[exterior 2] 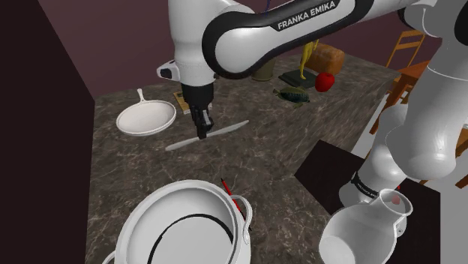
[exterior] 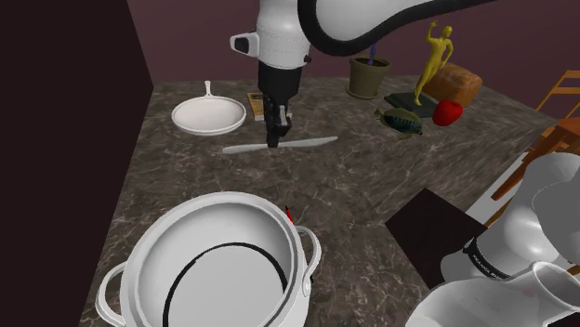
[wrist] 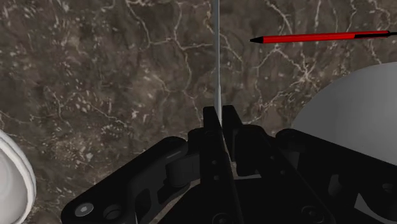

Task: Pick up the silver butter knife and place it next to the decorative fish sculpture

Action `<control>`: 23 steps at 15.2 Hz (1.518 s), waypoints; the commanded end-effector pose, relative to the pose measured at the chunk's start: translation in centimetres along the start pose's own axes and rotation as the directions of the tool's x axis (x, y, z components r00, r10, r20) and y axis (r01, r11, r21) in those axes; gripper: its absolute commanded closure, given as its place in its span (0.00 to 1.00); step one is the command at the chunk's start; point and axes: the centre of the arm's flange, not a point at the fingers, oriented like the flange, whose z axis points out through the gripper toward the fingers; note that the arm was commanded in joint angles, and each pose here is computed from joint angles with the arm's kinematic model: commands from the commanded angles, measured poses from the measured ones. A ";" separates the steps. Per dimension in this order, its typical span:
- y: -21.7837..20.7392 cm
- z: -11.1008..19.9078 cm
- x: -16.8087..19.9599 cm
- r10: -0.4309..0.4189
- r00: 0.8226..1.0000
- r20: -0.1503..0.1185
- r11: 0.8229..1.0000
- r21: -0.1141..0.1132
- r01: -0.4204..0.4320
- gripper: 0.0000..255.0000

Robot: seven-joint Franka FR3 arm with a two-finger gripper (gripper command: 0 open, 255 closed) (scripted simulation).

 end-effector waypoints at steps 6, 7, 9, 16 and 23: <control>0.0 -3.8 0.1 0.000 1.000 0.000 1.000 0.000 0.000 1.00; 0.0 -4.4 0.1 0.000 1.000 0.000 1.000 0.000 0.000 1.00; 0.0 -5.4 0.2 0.000 1.000 0.000 1.000 0.000 0.000 1.00; 2.7 -6.3 -5.8 0.000 1.000 0.000 1.000 0.000 0.000 1.00; 6.4 -6.8 -14.3 0.000 1.000 0.000 1.000 0.000 0.000 1.00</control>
